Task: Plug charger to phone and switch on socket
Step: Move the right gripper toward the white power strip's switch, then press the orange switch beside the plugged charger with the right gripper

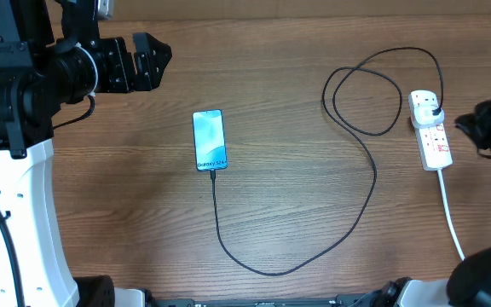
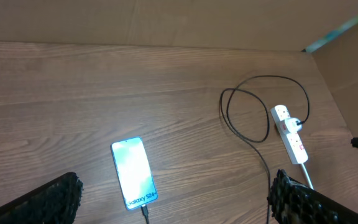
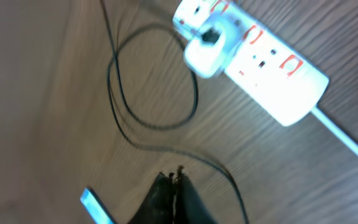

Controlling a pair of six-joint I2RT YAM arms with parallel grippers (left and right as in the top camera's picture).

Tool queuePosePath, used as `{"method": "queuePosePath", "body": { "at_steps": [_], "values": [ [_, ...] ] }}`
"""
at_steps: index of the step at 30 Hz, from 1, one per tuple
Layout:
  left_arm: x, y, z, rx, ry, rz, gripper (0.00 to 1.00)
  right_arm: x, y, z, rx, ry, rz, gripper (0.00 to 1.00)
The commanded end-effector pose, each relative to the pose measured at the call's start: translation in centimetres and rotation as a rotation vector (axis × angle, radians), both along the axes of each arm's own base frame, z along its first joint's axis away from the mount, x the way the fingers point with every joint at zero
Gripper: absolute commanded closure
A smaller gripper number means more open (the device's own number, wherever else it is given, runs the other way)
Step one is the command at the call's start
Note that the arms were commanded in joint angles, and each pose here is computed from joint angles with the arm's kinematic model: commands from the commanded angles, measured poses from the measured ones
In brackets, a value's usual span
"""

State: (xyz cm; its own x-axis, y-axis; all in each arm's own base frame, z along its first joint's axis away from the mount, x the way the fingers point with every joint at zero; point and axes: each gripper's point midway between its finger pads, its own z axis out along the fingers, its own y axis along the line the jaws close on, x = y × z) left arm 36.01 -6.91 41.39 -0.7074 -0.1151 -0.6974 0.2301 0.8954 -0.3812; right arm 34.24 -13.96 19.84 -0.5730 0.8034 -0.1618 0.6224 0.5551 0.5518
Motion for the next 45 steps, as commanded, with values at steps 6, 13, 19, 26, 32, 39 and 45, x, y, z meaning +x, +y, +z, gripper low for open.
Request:
{"method": "queuePosePath", "body": {
  "at_steps": [6, 13, 19, 26, 32, 39, 45],
  "values": [
    [-0.4, -0.3, 0.9, 0.000, -0.027, -0.009, 0.01, 2.5, -2.7, -1.2, 0.045, -0.067, -0.025, 0.96],
    [-0.4, -0.3, 0.9, 0.000, -0.027, -0.009, 0.00, 4.9, -3.9, -3.9, 0.132, -0.065, -0.098, 0.96],
    [-0.4, -0.3, 0.9, 0.000, -0.027, -0.009, 0.00, 6.3, -4.8, -6.2, 0.164, -0.071, -0.104, 0.96],
    [-0.4, -0.3, 0.9, 0.000, -0.027, -0.009, 0.00, 6.1, -6.5, -9.8, 0.235, -0.032, -0.150, 0.96],
    [-0.4, -0.3, 0.9, 0.000, -0.027, -0.009, 0.01, 6.1, -7.3, -12.2, 0.256, -0.026, -0.136, 0.96],
    [-0.4, -0.3, 0.9, 0.000, -0.027, -0.009, 0.00, 6.4, -7.5, -14.3, 0.264, -0.011, -0.132, 0.96],
    [-0.4, -0.3, 0.9, 0.000, -0.027, -0.009, 0.01, 6.6, -7.8, -14.7, 0.246, -0.022, -0.133, 0.96]
  ]
}}
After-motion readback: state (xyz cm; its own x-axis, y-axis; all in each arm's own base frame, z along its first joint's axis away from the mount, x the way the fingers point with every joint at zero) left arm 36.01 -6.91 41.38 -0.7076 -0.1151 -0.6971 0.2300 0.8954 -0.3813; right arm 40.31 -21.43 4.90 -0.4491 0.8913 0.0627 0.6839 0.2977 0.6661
